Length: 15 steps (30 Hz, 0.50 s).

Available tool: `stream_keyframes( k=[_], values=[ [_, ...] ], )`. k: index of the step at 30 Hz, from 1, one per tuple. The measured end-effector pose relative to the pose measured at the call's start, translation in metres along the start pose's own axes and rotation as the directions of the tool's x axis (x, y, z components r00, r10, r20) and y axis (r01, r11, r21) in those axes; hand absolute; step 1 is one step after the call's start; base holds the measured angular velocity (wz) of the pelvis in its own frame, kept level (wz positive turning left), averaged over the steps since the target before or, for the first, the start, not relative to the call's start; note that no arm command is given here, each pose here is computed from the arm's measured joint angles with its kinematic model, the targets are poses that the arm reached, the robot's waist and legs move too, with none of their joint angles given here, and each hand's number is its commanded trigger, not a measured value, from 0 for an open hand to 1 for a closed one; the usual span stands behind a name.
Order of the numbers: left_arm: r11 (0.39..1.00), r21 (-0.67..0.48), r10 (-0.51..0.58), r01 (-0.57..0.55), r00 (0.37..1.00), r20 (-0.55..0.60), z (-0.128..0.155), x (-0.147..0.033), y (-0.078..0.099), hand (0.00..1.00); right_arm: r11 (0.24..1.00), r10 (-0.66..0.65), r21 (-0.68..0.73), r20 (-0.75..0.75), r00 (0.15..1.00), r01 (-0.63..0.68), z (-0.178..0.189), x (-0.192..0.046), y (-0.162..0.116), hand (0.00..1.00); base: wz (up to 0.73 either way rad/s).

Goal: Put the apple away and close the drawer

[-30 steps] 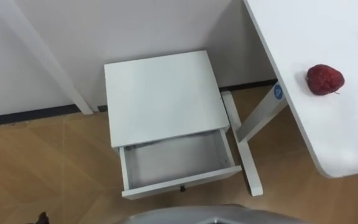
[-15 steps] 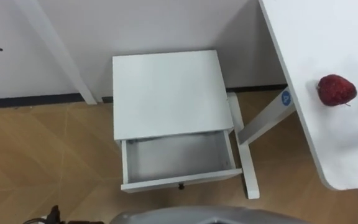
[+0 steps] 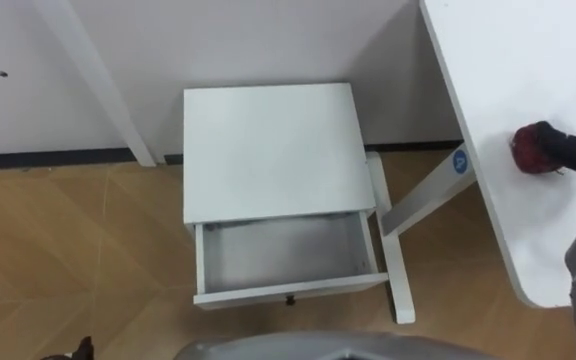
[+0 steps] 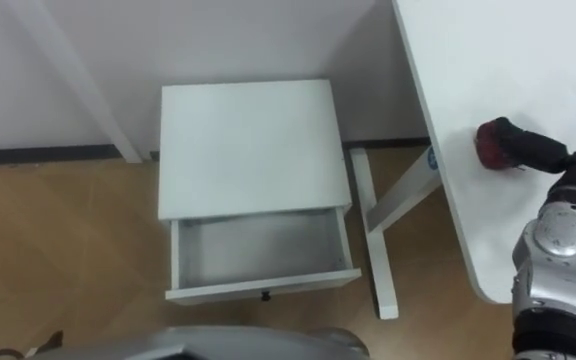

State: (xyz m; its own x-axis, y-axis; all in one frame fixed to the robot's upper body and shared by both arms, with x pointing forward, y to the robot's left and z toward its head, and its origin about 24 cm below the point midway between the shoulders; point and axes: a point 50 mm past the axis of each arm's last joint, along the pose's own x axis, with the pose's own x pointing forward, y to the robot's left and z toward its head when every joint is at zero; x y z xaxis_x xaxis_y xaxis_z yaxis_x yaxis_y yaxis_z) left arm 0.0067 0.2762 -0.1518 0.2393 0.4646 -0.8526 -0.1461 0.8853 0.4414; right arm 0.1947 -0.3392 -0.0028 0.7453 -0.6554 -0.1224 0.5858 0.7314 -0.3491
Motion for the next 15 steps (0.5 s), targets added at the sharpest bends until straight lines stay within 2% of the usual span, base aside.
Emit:
stream_keyframes(
  k=[15],
  values=[
    [1.0,-0.006,-0.004,0.004,1.0,0.017,0.008,0.002,-0.0016,0.0,0.991,0.063,-0.117,0.009,0.998,-0.061,-0.004,-0.0012,0.0051,0.0,0.0]
  ],
)
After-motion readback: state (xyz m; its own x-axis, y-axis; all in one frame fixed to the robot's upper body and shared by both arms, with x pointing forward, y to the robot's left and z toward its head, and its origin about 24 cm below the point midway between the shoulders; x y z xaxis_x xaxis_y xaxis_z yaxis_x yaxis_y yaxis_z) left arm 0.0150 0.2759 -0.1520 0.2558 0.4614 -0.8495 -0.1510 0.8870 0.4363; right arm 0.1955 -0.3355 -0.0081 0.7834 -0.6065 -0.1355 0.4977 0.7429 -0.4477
